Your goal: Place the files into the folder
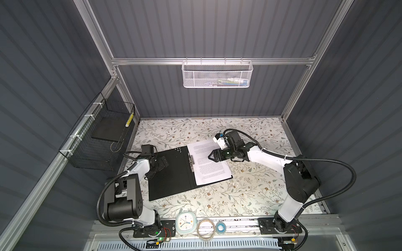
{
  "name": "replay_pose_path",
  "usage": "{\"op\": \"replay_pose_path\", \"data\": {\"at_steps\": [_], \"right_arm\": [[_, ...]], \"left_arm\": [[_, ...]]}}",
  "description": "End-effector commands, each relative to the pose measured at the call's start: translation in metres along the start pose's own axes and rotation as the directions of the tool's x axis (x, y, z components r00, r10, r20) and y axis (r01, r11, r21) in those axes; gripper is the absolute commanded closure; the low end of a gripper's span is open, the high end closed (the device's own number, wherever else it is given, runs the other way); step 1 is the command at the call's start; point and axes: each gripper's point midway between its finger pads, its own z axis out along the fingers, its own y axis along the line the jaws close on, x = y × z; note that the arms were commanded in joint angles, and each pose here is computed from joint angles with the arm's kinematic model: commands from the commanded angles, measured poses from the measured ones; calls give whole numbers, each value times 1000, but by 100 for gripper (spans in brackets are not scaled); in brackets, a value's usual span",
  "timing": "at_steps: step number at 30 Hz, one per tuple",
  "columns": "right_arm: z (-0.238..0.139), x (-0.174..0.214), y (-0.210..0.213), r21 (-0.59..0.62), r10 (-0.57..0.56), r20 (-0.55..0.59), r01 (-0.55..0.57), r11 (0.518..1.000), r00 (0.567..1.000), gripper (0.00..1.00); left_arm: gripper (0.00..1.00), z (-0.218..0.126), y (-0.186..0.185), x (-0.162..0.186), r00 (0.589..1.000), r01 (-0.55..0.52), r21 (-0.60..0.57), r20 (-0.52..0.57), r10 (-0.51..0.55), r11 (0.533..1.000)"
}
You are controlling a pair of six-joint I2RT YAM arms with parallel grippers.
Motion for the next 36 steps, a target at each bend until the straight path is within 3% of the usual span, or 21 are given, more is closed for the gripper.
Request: {"op": "replay_pose_path", "data": {"at_steps": [1, 9, 15, 19, 27, 36], "right_arm": [[-12, -3, 5, -2, -22, 16, 22, 1000, 1000, 30], [-35, -4, -26, 13, 58, 63, -59, 998, 996, 29], [-52, 10, -41, 64, 80, 76, -85, 994, 994, 30], [-62, 21, -47, 96, 86, 93, -95, 991, 992, 29], [-79, 32, -53, 93, 115, 134, -128, 987, 984, 30], [-107, 41, -60, 92, 123, 236, -149, 985, 964, 29]], "left_arm": [[1, 19, 4, 61, 977, 34, 57, -212, -21, 998], [1, 16, -17, 95, 976, 75, 139, -214, -44, 987], [1, -8, -70, 75, 995, 36, 291, -97, -8, 956], [0, -24, -110, 63, 999, -3, 424, -47, 25, 906], [1, -13, -166, 79, 992, -74, 513, -49, 116, 855], [0, -5, -182, 74, 984, -150, 507, -10, 180, 849]]}}
